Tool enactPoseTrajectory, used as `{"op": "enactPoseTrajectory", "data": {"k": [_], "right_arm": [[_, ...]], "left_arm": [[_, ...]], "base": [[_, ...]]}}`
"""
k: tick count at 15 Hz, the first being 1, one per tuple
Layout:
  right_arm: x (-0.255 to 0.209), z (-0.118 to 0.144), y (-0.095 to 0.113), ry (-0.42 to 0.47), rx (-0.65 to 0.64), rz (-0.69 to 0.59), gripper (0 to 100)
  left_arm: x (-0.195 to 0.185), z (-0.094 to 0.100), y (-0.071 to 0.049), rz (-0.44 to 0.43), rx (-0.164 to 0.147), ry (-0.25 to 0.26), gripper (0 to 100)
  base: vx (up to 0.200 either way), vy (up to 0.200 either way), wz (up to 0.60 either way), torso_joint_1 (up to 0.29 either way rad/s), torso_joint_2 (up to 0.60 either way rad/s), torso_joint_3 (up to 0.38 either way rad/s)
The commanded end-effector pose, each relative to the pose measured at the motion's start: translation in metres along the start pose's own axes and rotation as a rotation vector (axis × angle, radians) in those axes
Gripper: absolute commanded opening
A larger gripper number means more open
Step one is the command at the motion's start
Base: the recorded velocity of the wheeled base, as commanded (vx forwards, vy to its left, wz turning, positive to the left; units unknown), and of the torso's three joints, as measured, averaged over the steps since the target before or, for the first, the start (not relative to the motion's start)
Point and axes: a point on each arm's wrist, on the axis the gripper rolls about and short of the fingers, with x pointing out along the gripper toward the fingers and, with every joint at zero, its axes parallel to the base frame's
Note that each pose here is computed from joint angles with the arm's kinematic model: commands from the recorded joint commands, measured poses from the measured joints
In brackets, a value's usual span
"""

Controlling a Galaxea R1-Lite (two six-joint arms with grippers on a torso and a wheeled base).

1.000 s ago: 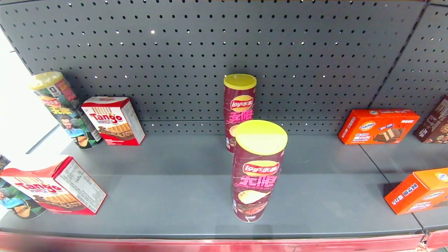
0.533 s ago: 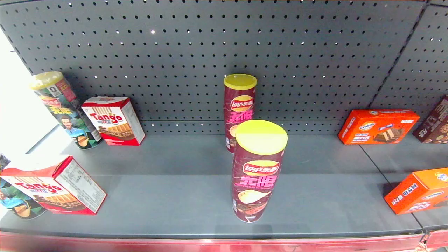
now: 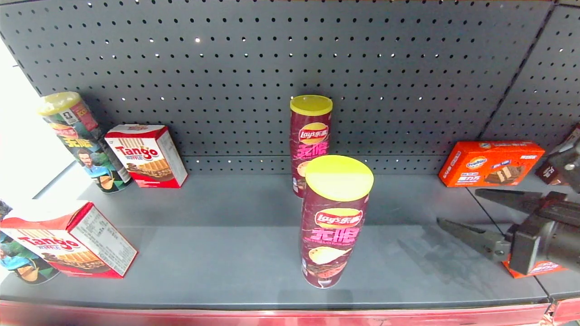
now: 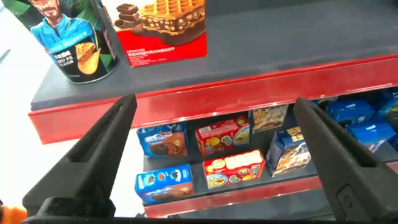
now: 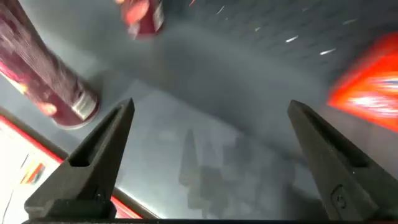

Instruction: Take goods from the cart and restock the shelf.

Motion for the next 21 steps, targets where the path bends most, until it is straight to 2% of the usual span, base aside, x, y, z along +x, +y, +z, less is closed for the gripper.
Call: {"op": "enactPoseTrajectory", "data": {"k": [1,4,17,21], "right_arm": [[0.025,-0.01,0.011,0.078,-0.01,0.066,100],[0.031,-0.012,0.023,0.095,-0.023,0.125,100],[0.064,-0.004,0.052,0.112,-0.057,0.245,100],[0.075,-0.006,0.058,0.12,-0.063,0.261,100]], "left_arm": [[0.0,0.0,0.0,-0.001,-0.003,0.002,100],[0.0,0.0,0.0,-0.001,-0.021,0.003,100],[0.0,0.0,0.0,0.0,-0.027,0.004,100],[0.0,0.0,0.0,0.0,-0.045,0.002,100]], "base": [[0.0,0.0,0.0,0.0,0.0,0.0],[0.0,0.0,0.0,0.0,0.0,0.0],[0.0,0.0,0.0,0.0,0.0,0.0],[0.0,0.0,0.0,0.0,0.0,0.0]]}}
